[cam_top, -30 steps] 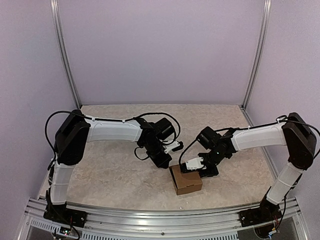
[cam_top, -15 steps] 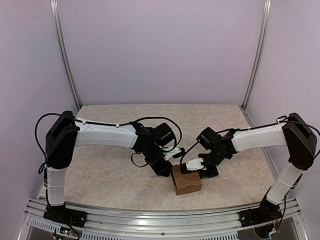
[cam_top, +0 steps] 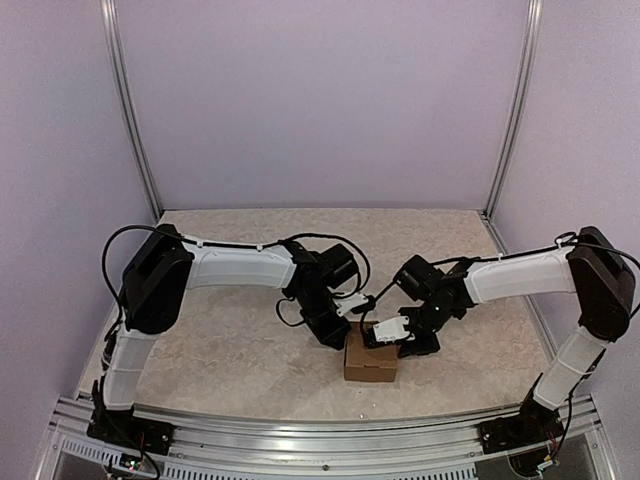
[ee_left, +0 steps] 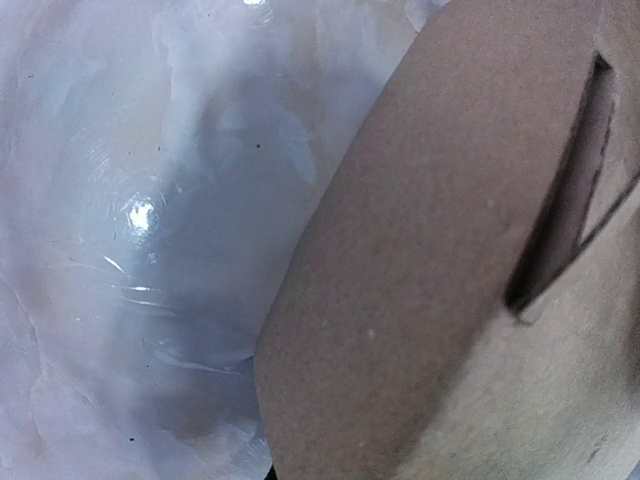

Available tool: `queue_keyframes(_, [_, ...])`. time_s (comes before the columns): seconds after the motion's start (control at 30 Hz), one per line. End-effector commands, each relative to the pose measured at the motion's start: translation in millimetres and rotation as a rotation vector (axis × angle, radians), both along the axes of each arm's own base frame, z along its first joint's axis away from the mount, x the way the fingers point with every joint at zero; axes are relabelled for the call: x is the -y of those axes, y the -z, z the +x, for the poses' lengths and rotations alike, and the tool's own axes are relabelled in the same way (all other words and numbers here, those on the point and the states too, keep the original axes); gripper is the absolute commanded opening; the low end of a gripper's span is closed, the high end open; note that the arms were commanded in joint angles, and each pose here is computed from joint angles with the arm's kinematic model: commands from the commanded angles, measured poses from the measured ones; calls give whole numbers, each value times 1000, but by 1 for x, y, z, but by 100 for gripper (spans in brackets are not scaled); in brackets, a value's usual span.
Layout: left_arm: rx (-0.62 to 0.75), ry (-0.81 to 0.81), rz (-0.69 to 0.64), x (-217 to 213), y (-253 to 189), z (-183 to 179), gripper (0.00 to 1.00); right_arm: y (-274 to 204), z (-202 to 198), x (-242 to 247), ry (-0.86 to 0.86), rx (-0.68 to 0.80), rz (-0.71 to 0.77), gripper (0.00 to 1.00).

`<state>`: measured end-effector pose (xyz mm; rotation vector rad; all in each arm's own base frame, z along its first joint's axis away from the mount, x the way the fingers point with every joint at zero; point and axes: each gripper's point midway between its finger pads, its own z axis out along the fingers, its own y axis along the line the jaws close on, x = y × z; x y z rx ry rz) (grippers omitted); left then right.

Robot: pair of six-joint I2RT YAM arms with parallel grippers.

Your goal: Fold the paper box

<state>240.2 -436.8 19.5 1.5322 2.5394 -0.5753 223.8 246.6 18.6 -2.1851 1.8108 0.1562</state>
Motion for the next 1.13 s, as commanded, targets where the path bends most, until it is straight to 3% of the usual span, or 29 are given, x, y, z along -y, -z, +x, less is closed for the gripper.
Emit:
queue_keyframes(0.0, [71,15,-127,29,-13,13,6,2,-14,-22,-74,-8,41,29])
queue_keyframes(0.17, [152,-98,-63,-20,-35,36,9,-24,10,8,49,45,40,30])
queue_keyframes(0.27, [219,-186,-28,-48,-54,54,11,-50,33,28,156,111,69,37])
queue_keyframes(0.4, [306,-305,-25,-83,-82,78,11,-104,66,52,299,304,147,61])
queue_keyframes(0.47, [370,-386,-31,-100,-99,97,17,-142,89,62,410,455,221,97])
queue_keyframes(0.53, [426,-468,-55,-115,-114,114,26,-187,114,79,581,620,352,100])
queue_keyframes(0.6, [473,-541,-114,-128,-134,126,42,-218,128,97,730,668,503,100])
queue_keyframes(0.63, [498,-582,-151,-136,-146,132,80,-227,133,103,794,670,563,100])
queue_keyframes(0.67, [510,-605,-184,-140,-152,135,96,-230,138,107,853,665,602,100])
queue_keyframes(0.83, [611,-752,-274,-166,-192,144,99,-212,154,107,992,598,653,100])
queue_keyframes(1.1, [735,-940,-322,-217,-218,149,99,-236,156,96,945,639,779,100])
